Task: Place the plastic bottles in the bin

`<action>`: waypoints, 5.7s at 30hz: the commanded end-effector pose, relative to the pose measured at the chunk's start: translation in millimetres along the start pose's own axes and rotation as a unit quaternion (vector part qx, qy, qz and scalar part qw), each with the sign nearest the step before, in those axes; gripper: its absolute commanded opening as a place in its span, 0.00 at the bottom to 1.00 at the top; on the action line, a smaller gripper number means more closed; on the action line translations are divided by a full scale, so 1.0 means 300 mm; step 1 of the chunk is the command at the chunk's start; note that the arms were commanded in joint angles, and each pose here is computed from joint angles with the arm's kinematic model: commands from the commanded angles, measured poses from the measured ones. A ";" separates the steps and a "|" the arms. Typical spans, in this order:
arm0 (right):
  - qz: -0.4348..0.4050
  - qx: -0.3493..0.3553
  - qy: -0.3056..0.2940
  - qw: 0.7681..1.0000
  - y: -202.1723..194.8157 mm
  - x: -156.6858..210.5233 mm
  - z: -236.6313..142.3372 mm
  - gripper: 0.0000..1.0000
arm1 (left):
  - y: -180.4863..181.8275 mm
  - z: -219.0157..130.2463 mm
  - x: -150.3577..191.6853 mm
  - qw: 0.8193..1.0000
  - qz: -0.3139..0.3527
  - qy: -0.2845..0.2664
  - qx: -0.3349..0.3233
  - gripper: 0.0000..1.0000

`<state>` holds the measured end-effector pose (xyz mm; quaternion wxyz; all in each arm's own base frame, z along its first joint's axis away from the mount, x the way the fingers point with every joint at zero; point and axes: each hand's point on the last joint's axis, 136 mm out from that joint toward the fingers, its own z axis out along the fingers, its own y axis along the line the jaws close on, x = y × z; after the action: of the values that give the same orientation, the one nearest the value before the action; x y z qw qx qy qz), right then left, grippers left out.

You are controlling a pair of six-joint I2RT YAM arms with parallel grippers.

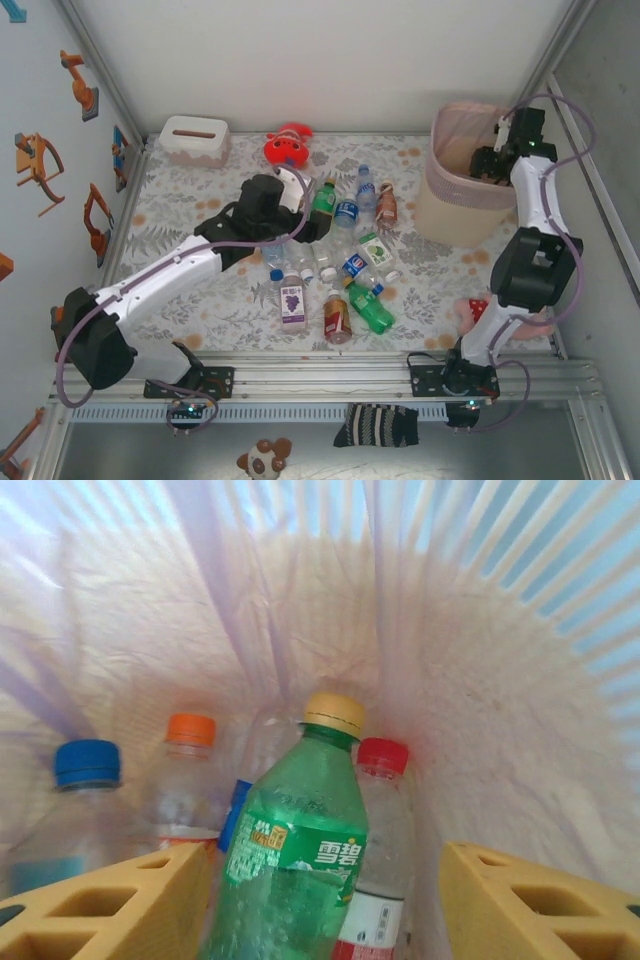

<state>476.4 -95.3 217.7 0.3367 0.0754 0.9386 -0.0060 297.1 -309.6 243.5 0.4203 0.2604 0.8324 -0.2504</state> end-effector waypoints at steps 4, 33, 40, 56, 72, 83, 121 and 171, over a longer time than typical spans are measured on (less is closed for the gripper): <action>0.015 -0.022 -0.063 0.998 0.040 -0.063 -0.226 0.62 | 0.120 -0.001 0.040 0.992 -0.078 0.026 -0.092 0.80; 0.044 -0.197 -0.192 0.960 0.297 -0.068 -0.675 0.61 | 0.374 0.038 0.444 0.899 -0.264 0.245 -0.249 0.81; 0.040 -0.199 -0.180 0.962 0.307 -0.042 -0.667 0.61 | 0.399 0.066 0.538 0.885 -0.248 0.290 -0.265 0.81; 0.039 -0.201 -0.170 0.964 0.315 -0.017 -0.649 0.61 | 0.449 0.127 0.596 0.879 -0.247 0.310 -0.265 0.73; 0.032 -0.210 -0.167 0.963 0.349 -0.003 -0.663 0.61 | 0.477 0.117 0.590 0.880 -0.240 0.310 -0.269 0.59; 0.021 -0.241 -0.180 0.953 0.408 -0.018 -0.725 0.62 | 0.454 0.039 0.441 0.907 -0.227 0.247 -0.255 0.56; -0.223 -0.719 -0.239 0.613 1.105 0.141 -1.463 0.79 | -0.341 -0.606 -0.385 0.869 0.061 -0.242 0.426 0.54; -0.076 -0.576 -0.250 0.774 0.968 -0.162 -1.190 0.49 | -0.288 -0.567 -0.324 0.916 0.057 -0.221 0.330 0.79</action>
<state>317.6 239.1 513.2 0.4979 -0.2677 0.6446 0.5147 190.6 -290.2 439.1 0.4895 0.3698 0.5617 -0.5551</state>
